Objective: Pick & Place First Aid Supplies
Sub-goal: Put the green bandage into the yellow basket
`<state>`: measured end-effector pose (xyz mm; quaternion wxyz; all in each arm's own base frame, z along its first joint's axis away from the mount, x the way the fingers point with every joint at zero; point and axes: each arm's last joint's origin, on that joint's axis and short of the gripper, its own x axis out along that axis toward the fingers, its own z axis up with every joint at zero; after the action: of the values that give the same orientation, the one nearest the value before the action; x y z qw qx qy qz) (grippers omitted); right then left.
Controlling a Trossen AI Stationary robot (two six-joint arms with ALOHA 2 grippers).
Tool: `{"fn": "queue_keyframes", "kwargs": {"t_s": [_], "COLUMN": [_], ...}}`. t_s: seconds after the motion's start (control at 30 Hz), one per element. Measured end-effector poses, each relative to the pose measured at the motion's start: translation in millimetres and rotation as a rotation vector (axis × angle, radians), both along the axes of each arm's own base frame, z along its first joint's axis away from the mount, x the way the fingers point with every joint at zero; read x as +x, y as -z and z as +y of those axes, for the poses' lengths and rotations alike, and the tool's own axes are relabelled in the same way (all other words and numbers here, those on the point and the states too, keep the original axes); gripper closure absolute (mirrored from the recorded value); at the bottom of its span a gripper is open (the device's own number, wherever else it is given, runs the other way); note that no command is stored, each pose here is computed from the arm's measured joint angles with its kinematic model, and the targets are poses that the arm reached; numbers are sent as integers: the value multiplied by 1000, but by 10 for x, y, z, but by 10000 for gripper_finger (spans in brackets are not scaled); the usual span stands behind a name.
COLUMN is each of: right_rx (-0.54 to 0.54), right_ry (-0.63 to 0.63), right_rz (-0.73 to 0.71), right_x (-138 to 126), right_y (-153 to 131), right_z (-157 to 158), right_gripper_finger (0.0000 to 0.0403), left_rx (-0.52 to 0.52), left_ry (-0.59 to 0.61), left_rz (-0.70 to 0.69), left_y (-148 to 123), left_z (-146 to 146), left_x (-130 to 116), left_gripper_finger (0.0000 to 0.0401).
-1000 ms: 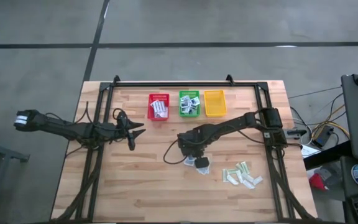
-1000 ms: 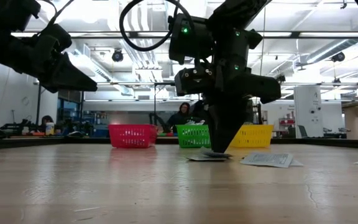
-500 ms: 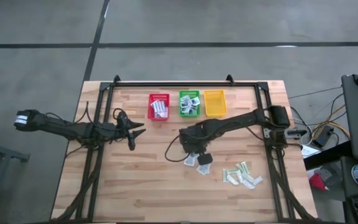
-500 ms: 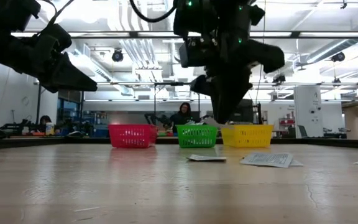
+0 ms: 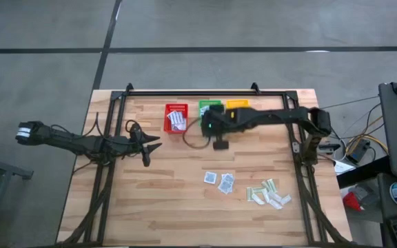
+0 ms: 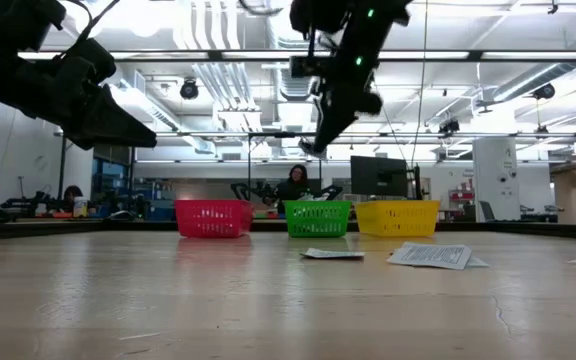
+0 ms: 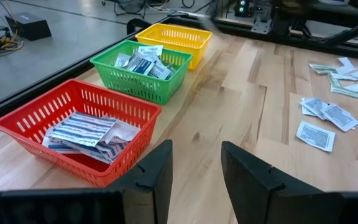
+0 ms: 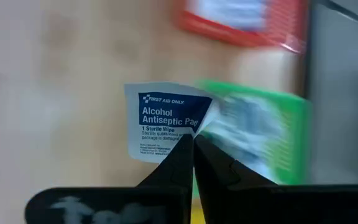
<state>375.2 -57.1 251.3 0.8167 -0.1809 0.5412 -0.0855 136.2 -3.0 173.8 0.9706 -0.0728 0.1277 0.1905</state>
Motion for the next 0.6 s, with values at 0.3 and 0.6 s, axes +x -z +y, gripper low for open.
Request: {"fn": "queue_keyframes", "kwargs": {"t_s": [0.3,0.6], "right_rx": [-45,98], "right_ry": [216,219], "right_rz": [-36,-45], "right_x": [-117,-50], "right_y": [-7,288], "right_z": [-756,-1011], "right_gripper_finger": [394,394], "left_rx": [3,4], "left_ry": [1,1], "left_rz": [2,2], "left_y": [1,1], "left_z": [0,0], "left_x": [0,0], "left_gripper_finger": [268,268]}}
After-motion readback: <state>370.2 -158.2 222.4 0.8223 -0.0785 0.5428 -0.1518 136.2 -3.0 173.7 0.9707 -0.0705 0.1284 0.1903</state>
